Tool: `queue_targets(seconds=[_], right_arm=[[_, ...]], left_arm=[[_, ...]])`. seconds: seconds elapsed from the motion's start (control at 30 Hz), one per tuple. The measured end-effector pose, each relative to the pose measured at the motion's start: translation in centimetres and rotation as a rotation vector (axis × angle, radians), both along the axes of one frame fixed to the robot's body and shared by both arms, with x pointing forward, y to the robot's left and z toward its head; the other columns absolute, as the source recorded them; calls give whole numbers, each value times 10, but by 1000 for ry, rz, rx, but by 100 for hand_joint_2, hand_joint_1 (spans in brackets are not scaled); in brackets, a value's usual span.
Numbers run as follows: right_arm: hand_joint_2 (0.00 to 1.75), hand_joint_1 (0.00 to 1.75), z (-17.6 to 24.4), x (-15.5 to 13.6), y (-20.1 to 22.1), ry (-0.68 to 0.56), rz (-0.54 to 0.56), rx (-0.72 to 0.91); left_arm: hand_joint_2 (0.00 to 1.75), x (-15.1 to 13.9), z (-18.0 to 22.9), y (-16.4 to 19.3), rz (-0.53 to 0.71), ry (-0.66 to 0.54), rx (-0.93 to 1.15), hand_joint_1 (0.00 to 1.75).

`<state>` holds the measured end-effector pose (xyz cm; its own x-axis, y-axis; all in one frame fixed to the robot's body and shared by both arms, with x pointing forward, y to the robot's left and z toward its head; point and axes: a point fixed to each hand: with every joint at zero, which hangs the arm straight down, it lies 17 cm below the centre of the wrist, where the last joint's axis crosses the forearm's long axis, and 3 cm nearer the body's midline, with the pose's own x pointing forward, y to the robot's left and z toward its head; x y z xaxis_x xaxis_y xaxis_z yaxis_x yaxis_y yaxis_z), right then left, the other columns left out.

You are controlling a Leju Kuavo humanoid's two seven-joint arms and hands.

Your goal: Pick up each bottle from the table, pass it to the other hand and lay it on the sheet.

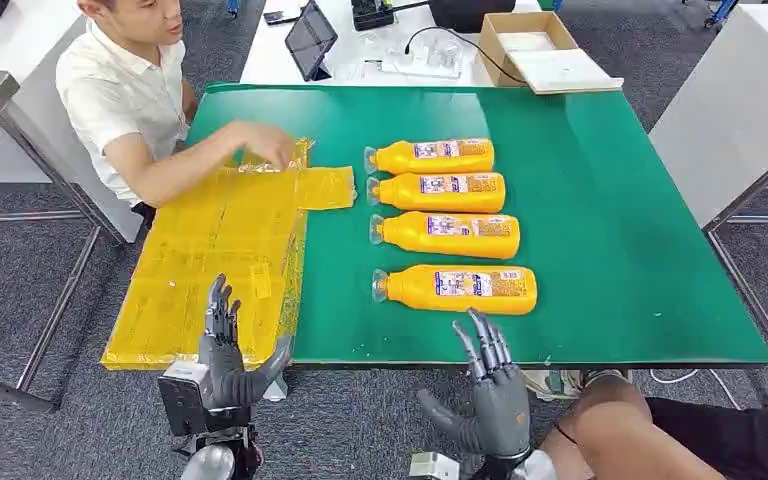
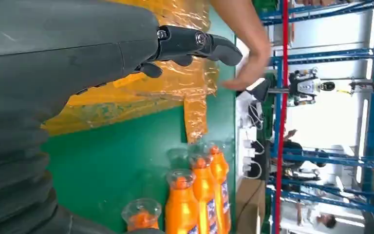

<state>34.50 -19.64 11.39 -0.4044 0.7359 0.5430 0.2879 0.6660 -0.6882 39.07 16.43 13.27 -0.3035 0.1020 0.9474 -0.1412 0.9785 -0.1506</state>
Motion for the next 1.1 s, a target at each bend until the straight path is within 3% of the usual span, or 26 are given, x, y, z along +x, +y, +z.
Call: queue_targets(seconds=[0.23,0.63,1.1], right_arm=[[175,0,7,36,-71,-7,-127,-219],[175,0,-4,77,-118,55,-185,-388],[175,0,-70,107,-142,334,-145,-455]], left_arm=[[175,3,6,-4,-21,-17,-5,0],[175,9,18,-23,-87,-49,-16,0],[175,9,27,-51,-174,-72,-22,0]])
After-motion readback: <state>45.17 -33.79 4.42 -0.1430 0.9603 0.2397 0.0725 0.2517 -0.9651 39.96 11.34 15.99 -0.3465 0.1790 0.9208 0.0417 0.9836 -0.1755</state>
